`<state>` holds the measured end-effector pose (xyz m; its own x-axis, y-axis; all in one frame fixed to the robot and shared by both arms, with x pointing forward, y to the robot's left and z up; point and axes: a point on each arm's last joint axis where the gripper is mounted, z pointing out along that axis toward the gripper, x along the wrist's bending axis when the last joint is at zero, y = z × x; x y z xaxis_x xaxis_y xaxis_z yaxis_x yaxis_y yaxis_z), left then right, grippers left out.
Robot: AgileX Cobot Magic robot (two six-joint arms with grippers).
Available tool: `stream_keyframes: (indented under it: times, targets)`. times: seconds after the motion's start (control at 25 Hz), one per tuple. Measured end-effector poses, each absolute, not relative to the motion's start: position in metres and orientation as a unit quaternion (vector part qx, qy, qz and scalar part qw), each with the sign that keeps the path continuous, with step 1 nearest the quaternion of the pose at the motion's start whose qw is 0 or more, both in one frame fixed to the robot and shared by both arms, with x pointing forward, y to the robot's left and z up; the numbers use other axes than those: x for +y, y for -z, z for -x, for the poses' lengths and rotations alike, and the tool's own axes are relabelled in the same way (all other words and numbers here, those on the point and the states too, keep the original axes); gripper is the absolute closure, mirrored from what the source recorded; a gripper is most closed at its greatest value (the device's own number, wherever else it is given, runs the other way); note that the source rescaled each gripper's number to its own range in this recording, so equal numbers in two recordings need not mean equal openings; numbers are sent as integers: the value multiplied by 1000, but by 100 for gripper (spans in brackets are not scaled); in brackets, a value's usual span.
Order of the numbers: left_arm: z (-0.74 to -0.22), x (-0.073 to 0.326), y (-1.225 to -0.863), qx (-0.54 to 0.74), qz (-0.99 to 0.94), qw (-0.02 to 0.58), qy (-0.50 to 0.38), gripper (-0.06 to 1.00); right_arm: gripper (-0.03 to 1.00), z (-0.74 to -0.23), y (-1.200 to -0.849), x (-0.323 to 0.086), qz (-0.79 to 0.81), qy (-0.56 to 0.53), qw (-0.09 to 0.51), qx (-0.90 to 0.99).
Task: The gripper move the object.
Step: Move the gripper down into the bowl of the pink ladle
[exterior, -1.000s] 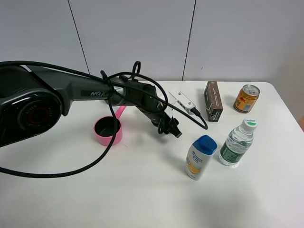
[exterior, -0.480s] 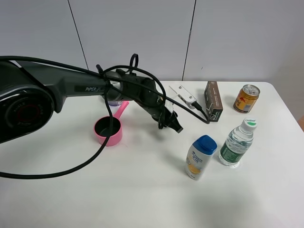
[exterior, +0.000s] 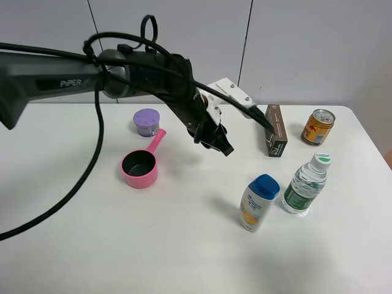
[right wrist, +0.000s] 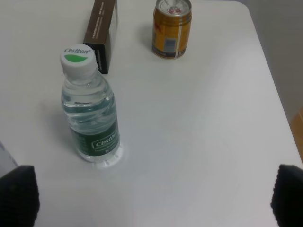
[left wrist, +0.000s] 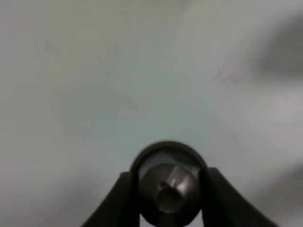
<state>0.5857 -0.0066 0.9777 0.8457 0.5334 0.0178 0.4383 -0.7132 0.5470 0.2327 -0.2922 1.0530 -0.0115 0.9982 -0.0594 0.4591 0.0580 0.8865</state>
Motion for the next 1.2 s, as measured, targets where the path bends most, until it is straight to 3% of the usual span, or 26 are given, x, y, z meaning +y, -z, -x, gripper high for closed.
stream_keyframes:
  times: [0.52,0.84,1.2]
  targets:
    - [-583,80,-1031,355,-916,177,-55,94,-3,-233,-1053,-292,-589,-352,383,618]
    - [-561,132,-993,411,-893,171,-72,94,-3,-233,-1053,-292,-589,-352,383,618]
    - [-562,140,-958,403,-882,202,-137,94,-3,-233,-1053,-292,-589,-352,383,618]
